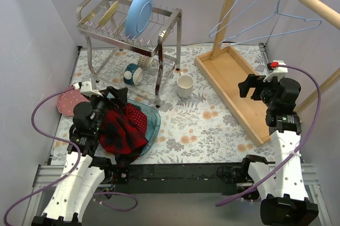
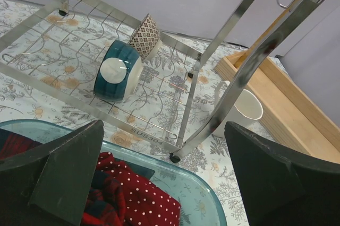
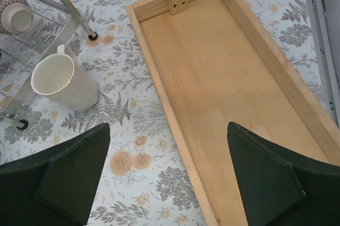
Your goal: Place the skirt on the hanger
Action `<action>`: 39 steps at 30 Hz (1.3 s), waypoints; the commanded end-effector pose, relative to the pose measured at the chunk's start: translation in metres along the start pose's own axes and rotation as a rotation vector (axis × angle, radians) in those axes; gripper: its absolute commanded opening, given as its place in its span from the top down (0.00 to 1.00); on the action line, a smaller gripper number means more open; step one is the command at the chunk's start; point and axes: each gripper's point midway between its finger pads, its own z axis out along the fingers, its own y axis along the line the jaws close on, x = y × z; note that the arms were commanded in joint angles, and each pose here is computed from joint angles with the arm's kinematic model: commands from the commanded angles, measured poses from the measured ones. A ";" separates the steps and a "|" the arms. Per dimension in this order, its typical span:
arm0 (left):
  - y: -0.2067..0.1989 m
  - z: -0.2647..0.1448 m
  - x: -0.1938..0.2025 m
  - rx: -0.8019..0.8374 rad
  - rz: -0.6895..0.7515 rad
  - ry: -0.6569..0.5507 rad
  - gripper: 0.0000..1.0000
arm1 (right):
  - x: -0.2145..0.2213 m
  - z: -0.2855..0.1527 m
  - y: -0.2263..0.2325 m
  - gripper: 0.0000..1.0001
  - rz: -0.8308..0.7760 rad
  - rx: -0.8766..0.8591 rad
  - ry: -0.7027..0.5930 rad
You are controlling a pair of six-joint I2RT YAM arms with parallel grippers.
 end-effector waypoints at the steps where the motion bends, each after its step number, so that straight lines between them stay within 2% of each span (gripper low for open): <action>1: -0.004 0.001 -0.006 0.009 -0.016 -0.008 0.02 | -0.029 -0.004 0.008 0.01 -0.013 -0.031 -0.062; 5: -0.014 0.002 -0.002 0.047 -0.057 0.042 0.02 | -0.018 0.001 0.030 0.01 -0.142 -0.199 -0.055; 7: -0.015 0.004 0.007 0.035 -0.112 0.105 0.02 | -0.011 -0.003 0.059 0.01 -0.275 -0.406 -0.092; 9: -0.023 0.003 0.004 0.044 -0.153 0.138 0.02 | 0.005 -0.002 0.072 0.01 -0.295 -0.518 -0.091; 10: -0.020 0.003 0.015 0.018 -0.175 0.199 0.02 | 0.011 0.000 0.073 0.01 -0.295 -0.534 -0.086; 12: -0.021 0.002 0.015 -0.013 -0.234 0.235 0.02 | 0.031 0.004 0.077 0.01 -0.288 -0.594 -0.057; 16: -0.005 -0.004 0.048 -0.157 -0.352 0.378 0.02 | 0.065 0.001 0.085 0.01 -0.296 -0.699 -0.008; 20: 0.016 -0.012 0.076 -0.298 -0.398 0.467 0.02 | 0.067 -0.002 0.084 0.01 -0.328 -0.694 -0.017; 25: 0.027 -0.018 0.087 -0.393 -0.446 0.485 0.04 | 0.068 -0.004 0.084 0.01 -0.335 -0.688 -0.018; 28: 0.031 -0.018 0.075 -0.434 -0.434 0.461 0.04 | 0.068 -0.005 0.083 0.01 -0.341 -0.681 -0.023; 30: 0.031 -0.016 0.045 -0.468 -0.421 0.402 0.02 | 0.069 -0.005 0.084 0.01 -0.339 -0.686 -0.021; 32: 0.038 -0.023 0.038 -0.563 -0.417 0.423 0.02 | 0.070 -0.005 0.084 0.01 -0.335 -0.685 -0.016; 33: 0.040 -0.024 0.015 -0.607 -0.409 0.370 0.02 | 0.070 -0.005 0.084 0.01 -0.336 -0.685 -0.017; 39: 0.061 -0.057 0.031 -0.791 -0.431 0.414 0.02 | 0.070 -0.003 0.081 0.01 -0.337 -0.668 -0.014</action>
